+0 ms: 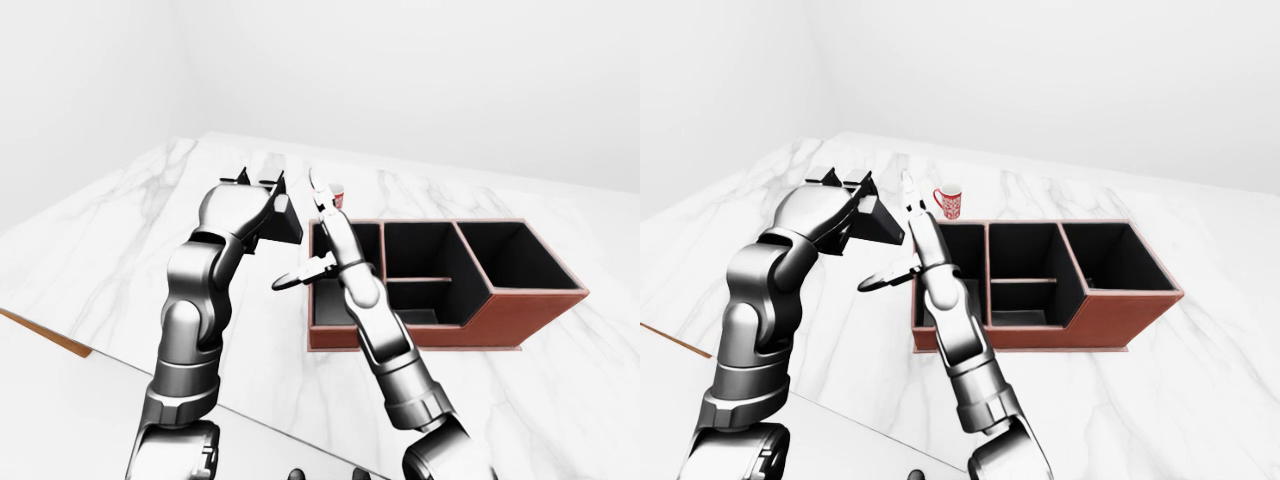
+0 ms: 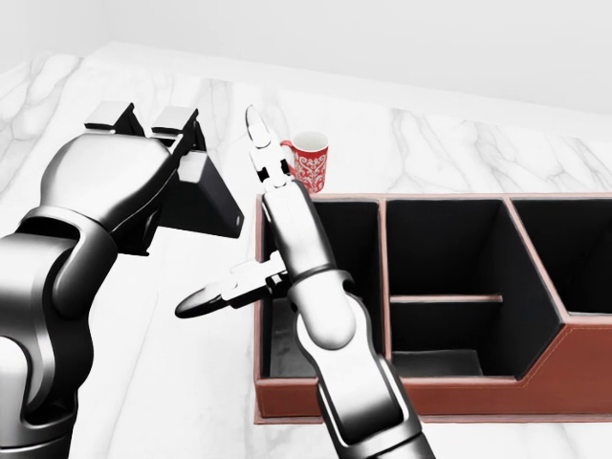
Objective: Pick up the book and place it in the right compartment of the caddy.
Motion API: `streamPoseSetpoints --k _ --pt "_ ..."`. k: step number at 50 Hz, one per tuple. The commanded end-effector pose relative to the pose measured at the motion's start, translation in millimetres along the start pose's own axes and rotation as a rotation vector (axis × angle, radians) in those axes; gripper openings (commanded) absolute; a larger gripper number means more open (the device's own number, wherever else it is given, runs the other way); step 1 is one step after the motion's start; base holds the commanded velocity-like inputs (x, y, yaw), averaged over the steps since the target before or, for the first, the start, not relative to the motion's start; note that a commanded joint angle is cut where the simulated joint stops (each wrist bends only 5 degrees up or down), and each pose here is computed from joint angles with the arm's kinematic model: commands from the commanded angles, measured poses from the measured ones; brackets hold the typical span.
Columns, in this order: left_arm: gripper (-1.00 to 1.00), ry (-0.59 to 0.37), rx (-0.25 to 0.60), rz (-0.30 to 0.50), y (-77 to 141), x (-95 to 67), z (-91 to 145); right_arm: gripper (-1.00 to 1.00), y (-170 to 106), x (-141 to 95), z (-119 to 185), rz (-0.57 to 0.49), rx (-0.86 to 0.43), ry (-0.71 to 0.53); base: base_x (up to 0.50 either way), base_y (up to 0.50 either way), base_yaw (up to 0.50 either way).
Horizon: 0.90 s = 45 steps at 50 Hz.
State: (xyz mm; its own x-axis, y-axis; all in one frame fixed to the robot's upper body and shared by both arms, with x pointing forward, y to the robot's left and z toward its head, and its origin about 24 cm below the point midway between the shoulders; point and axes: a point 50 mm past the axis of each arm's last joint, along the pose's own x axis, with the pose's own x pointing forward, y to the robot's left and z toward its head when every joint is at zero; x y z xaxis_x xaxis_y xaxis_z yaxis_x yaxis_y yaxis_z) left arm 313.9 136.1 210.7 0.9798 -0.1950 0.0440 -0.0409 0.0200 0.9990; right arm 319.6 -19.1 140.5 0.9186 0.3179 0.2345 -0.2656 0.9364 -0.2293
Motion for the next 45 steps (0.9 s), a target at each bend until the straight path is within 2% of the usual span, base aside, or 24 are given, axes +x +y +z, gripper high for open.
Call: streamPoseSetpoints --k 1,5,7,10,12,14,15,16,18,19,22,23,25,28,30,32,33,35,36,37,38,39,41,45 --pt "-1.00 0.003 0.005 0.070 12 -3.2 -1 1.00 -4 3 12 -0.021 0.004 -0.045 0.00 0.00 0.00" --pt "-1.00 0.001 0.005 0.069 11 -4.8 0 1.00 -5 7 11 -0.022 0.003 -0.037 0.00 0.00 0.00" --pt "-1.00 0.000 0.005 0.068 10 -5.4 1 1.00 -3 6 -3 -0.023 0.000 0.020 0.00 0.00 0.00" --pt "-1.00 -0.001 0.006 0.067 10 -5.7 1 1.00 -5 11 8 -0.023 -0.002 -0.020 0.00 0.00 0.00" --pt "-1.00 -0.002 0.006 0.068 10 -6.0 1 1.00 -2 9 -13 -0.024 -0.005 0.065 0.00 0.00 0.00" --pt "-1.00 -0.003 0.005 0.067 10 -6.2 1 1.00 -4 13 3 -0.023 -0.004 0.005 0.00 0.00 0.00" --pt "-1.00 -0.005 0.006 0.065 9 -6.0 1 1.00 -1 9 -16 -0.024 -0.006 0.081 0.00 0.00 0.00" --pt "-1.00 -0.005 0.005 0.065 8 -6.1 1 1.00 -1 10 -18 -0.024 -0.007 0.089 0.00 0.00 0.00" --pt "-1.00 -0.005 0.004 0.066 8 -6.4 1 1.00 -4 15 1 -0.023 -0.005 0.018 0.00 0.00 0.00" --pt "-1.00 -0.006 0.005 0.066 8 -6.6 2 1.00 -2 13 -11 -0.023 -0.007 0.065 0.00 0.00 0.00" --pt "-1.00 -0.008 0.003 0.066 10 -6.8 3 1.00 -3 16 1 -0.023 -0.006 0.021 0.00 0.00 0.00" --pt "-1.00 -0.011 0.001 0.067 10 -6.9 4 1.00 -1 14 -12 -0.023 -0.007 0.072 0.00 0.00 0.00" --pt "-1.00 -0.012 0.003 0.066 9 -7.1 5 1.00 -3 17 0 -0.023 -0.005 0.028 0.00 0.00 0.00" --pt "-1.00 -0.019 0.002 0.065 8 -8.1 7 1.00 0 13 -20 -0.022 -0.009 0.105 0.00 0.00 0.00" --pt "-1.00 -0.022 0.002 0.066 9 -9.6 8 1.00 -3 18 -3 -0.023 -0.006 0.040 0.00 0.00 0.00" --pt "-1.00 -0.024 0.003 0.066 9 -10.3 8 1.00 -1 16 -15 -0.023 -0.008 0.087 0.00 0.00 0.00" --pt "-1.00 -0.025 0.005 0.065 8 -11.0 9 1.00 -3 19 -2 -0.023 -0.007 0.039 0.00 0.00 0.00" --pt "-1.00 -0.027 0.004 0.063 8 -12.0 9 1.00 -3 20 2 -0.022 -0.006 0.022 0.00 0.00 0.00" --pt "-1.00 -0.028 0.005 0.062 7 -12.0 9 1.00 0 16 -14 -0.022 -0.008 0.087 0.00 0.00 0.00" --pt "-1.00 -0.030 0.004 0.062 8 -12.0 10 1.00 1 16 -17 -0.022 -0.009 0.100 0.00 0.00 0.00" --pt "-1.00 -0.030 0.004 0.062 8 -12.1 10 1.00 -2 19 -2 -0.021 -0.006 0.041 0.00 0.00 0.00" --pt "-1.00 -0.031 0.004 0.062 7 -12.1 10 1.00 0 17 -12 -0.021 -0.008 0.078 0.00 0.00 0.00" --pt "-1.00 -0.032 0.004 0.061 7 -12.4 10 1.00 -2 20 2 -0.021 -0.005 0.024 0.00 0.00 0.00" --pt "-1.00 -0.035 0.005 0.055 4 -13.5 11 1.00 -1 21 7 -0.019 -0.004 0.003 0.00 0.00 0.00"
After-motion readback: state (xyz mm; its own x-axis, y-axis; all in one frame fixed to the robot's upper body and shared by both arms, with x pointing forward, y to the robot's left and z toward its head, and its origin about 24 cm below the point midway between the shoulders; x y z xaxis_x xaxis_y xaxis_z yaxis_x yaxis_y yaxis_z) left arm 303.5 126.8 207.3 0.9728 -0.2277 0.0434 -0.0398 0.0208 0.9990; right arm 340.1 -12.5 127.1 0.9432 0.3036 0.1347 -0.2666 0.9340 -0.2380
